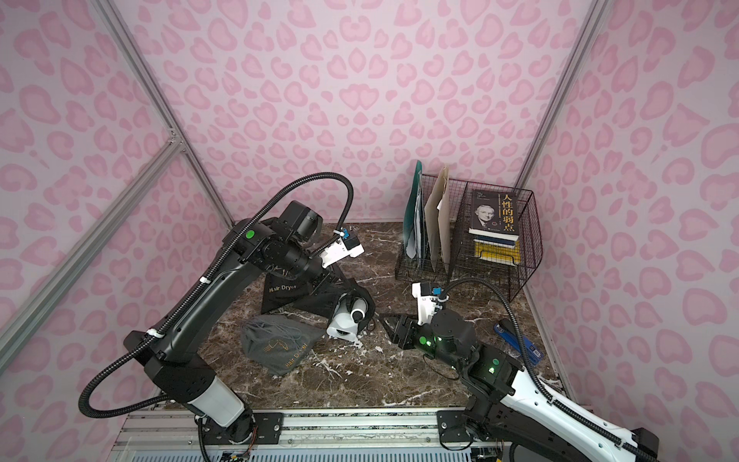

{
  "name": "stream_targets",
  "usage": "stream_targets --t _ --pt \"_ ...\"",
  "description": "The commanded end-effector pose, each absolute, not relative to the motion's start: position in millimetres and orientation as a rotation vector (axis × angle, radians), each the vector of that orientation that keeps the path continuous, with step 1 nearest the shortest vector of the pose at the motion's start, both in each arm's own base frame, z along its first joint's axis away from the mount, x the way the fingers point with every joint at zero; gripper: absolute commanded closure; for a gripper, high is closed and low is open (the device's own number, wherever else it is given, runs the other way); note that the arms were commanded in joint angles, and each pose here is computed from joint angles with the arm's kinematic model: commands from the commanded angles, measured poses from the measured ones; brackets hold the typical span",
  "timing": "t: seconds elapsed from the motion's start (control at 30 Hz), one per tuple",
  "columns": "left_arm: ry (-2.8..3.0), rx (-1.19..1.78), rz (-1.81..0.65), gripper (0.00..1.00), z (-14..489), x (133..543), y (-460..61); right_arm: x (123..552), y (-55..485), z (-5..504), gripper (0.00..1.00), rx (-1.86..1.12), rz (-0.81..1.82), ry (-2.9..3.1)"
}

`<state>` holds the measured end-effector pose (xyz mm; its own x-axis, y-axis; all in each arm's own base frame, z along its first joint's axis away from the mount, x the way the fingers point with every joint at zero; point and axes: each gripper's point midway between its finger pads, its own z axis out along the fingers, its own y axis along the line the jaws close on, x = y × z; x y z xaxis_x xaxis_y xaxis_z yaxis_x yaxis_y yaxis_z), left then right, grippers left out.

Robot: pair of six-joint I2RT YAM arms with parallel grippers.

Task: Pack away hair dryers
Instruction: Place the hair dryer in the drawstring bag.

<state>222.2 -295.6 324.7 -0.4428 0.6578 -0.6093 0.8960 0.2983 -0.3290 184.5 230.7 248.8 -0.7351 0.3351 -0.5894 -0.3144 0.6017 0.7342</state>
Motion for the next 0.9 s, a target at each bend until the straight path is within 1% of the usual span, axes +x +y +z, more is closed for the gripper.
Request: stream_targets --t 0.0,0.5,0.73,0.87 --pt "2.174 1.403 -0.976 0.98 336 218 -298 189 231 238 0.51 0.044 1.129 2.113" --pt "2.151 1.358 -1.038 0.98 352 215 -298 192 278 228 0.47 -0.056 1.143 2.141" --pt "2.132 1.361 -1.084 0.98 358 207 -298 194 281 228 0.46 -0.038 1.151 2.122" --pt "2.107 1.368 -1.136 0.98 365 200 -299 199 280 227 0.48 -0.021 1.132 2.112"
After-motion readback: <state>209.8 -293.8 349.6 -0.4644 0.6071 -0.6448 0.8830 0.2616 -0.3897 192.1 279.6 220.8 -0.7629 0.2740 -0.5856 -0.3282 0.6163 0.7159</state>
